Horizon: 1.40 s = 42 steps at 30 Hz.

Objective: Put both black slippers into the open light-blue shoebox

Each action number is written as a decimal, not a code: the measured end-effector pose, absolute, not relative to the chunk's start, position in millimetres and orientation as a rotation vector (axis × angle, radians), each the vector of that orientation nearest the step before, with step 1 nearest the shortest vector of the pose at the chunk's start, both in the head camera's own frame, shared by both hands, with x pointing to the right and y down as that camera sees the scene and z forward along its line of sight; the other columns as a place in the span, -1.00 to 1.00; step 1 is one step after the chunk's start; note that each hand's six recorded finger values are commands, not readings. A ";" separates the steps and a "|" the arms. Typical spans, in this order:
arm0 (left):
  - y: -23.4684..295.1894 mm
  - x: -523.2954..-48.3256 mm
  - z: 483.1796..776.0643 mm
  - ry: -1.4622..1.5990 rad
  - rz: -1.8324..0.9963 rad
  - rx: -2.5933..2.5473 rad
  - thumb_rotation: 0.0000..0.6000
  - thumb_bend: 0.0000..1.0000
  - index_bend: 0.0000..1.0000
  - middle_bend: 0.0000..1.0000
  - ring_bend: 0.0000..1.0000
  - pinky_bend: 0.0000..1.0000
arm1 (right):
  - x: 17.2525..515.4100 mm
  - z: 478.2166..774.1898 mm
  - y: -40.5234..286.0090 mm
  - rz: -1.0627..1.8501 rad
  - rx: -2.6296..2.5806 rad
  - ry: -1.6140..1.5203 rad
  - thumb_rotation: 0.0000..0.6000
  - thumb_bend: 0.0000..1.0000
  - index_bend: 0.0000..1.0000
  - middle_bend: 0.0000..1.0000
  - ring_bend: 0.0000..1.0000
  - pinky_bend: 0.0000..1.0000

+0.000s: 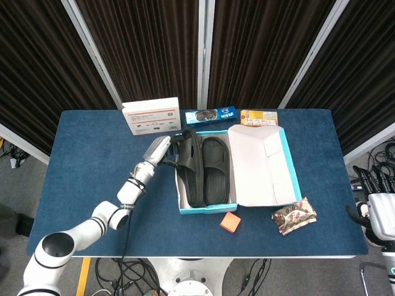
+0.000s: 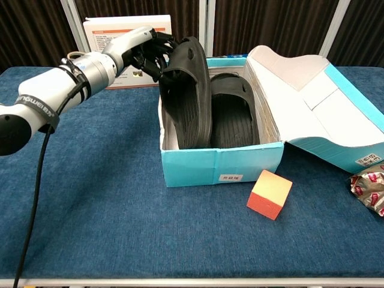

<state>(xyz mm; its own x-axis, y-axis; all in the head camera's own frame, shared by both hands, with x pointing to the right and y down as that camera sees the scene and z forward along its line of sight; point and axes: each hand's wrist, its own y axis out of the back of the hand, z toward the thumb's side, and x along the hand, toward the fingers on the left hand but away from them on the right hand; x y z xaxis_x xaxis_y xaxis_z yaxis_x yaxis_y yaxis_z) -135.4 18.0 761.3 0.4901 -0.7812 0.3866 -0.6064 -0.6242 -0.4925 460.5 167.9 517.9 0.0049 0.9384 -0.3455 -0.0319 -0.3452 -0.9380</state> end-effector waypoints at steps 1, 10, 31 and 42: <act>19.5 -135.0 763.0 1.169 -0.863 -2.449 1.00 -1.00 0.22 0.38 -0.02 0.17 | 460.5 517.7 167.7 1.470 -1.444 -0.991 1.00 -0.73 -0.90 -0.71 -1.00 -0.72; 24.7 -132.2 772.6 1.094 -0.945 -2.401 1.00 -1.00 0.21 0.36 -0.13 0.03 | 460.9 517.2 168.1 1.472 -1.443 -0.993 1.00 -0.73 -0.90 -0.71 -1.00 -0.72; 36.8 -129.4 778.3 0.884 -1.108 -2.337 1.00 -1.00 -0.34 -0.25 -0.61 -0.23 | 463.0 516.6 169.6 1.470 -1.444 -1.000 1.00 -0.73 -0.90 -0.71 -1.00 -0.72; 35.4 -130.7 767.7 0.887 -1.097 -2.333 1.00 -1.00 -1.00 -0.99 -1.00 -0.67 | 462.9 515.3 170.3 1.466 -1.444 -1.002 1.00 -0.73 -0.90 -0.71 -1.00 -0.72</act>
